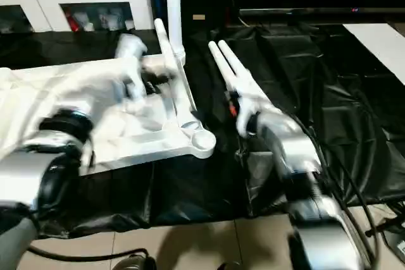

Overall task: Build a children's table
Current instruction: Insert table leg to table base

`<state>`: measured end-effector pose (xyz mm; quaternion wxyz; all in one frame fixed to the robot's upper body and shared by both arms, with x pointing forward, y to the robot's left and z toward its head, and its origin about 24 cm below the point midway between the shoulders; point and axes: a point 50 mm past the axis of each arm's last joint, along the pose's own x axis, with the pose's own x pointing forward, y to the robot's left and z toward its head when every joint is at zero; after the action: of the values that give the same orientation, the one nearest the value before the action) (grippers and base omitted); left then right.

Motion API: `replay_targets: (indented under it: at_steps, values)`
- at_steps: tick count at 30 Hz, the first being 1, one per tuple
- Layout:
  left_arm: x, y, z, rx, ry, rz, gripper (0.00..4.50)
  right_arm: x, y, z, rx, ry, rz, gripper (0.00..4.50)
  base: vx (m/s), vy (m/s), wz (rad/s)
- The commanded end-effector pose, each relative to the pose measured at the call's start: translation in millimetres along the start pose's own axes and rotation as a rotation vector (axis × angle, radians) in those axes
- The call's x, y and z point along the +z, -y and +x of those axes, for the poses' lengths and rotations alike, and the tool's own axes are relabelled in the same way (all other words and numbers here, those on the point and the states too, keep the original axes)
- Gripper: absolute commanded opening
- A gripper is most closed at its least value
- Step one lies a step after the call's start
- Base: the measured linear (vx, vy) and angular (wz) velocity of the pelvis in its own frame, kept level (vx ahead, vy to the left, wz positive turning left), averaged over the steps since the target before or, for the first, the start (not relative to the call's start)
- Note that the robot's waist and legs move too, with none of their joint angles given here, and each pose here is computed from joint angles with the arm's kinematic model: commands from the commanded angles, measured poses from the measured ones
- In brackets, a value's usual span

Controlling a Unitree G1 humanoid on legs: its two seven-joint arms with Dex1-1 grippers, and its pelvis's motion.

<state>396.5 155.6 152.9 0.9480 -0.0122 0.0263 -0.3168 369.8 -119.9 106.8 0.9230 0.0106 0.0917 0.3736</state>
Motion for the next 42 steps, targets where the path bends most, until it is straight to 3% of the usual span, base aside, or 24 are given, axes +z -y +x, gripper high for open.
replay_targets:
  at_steps: [1,2,6,8,9,10,11,14,15,16,19,23,30,36,42]
  values:
    - [9.0,-4.1,-16,0.017,0.028,0.181,1.3,3.5,2.8,9.8,-0.068,0.002,-0.008,4.5,0.0,0.0,0.0]
    - [8.9,-4.0,-17,0.015,0.027,0.193,1.4,3.9,2.6,11.1,-0.073,0.001,-0.01,4.5,0.0,0.0,0.0]
    - [3.0,-1.8,-59,0.016,-0.049,0.37,1.67,10.6,-3.0,39.5,-0.219,-0.047,-0.023,4.5,0.0,0.0,0.0]
    - [2.7,-1.8,-64,0.027,-0.059,0.379,1.83,10.9,-4.3,42.0,-0.23,-0.053,-0.025,4.5,0.0,0.0,0.0]
    - [2.0,-3.4,-83,0.077,-0.082,0.401,1.83,11.4,-9.4,50.0,-0.259,-0.072,-0.018,4.5,0.0,0.0,0.0]
    - [3.1,-3.1,-99,0.121,-0.094,0.413,2.12,11.6,-14.0,55.9,-0.28,-0.09,-0.015,4.5,0.0,0.0,0.0]
    - [3.5,-2.8,-101,0.128,-0.095,0.417,2.12,11.6,-14.7,56.8,-0.285,-0.093,-0.015,4.5,0.0,0.0,0.0]
    - [11.2,3.0,-130,0.161,-0.125,0.465,2.29,12.0,-20.3,63.5,-0.325,-0.128,-0.027,4.5,0.0,0.0,0.0]
    - [18.1,9.3,-146,0.164,-0.142,0.483,2.55,12.6,-21.5,65.7,-0.361,-0.14,-0.038,4.5,0.0,0.0,0.0]
    - [18.1,9.3,-146,0.164,-0.142,0.483,2.55,12.6,-21.5,65.7,-0.361,-0.14,-0.038,4.5,0.0,0.0,0.0]
    - [32.5,22.9,-175,0.173,-0.19,0.514,2.75,14.8,-22.9,68.3,-0.408,-0.144,-0.049,4.5,0.0,0.0,0.0]
    - [40.2,33.7,-192,0.184,-0.242,0.503,3.09,15.1,-24.4,69.7,-0.411,-0.146,-0.033,4.5,0.0,0.0,0.0]
    - [50.4,43.9,-211,0.189,-0.328,0.506,3.61,-0.4,-20.4,64.6,-0.452,-0.198,0.089,4.5,0.0,0.0,0.0]
    - [56.5,50.1,-214,0.172,-0.338,0.48,3.61,-7.1,-12.5,58.2,-0.499,-0.188,0.157,4.5,0.0,0.0,0.0]
    - [53.3,52.1,-212,0.162,-0.361,0.454,3.61,-18.3,-13.4,55.6,-0.479,-0.237,0.213,4.5,0.0,0.0,0.0]
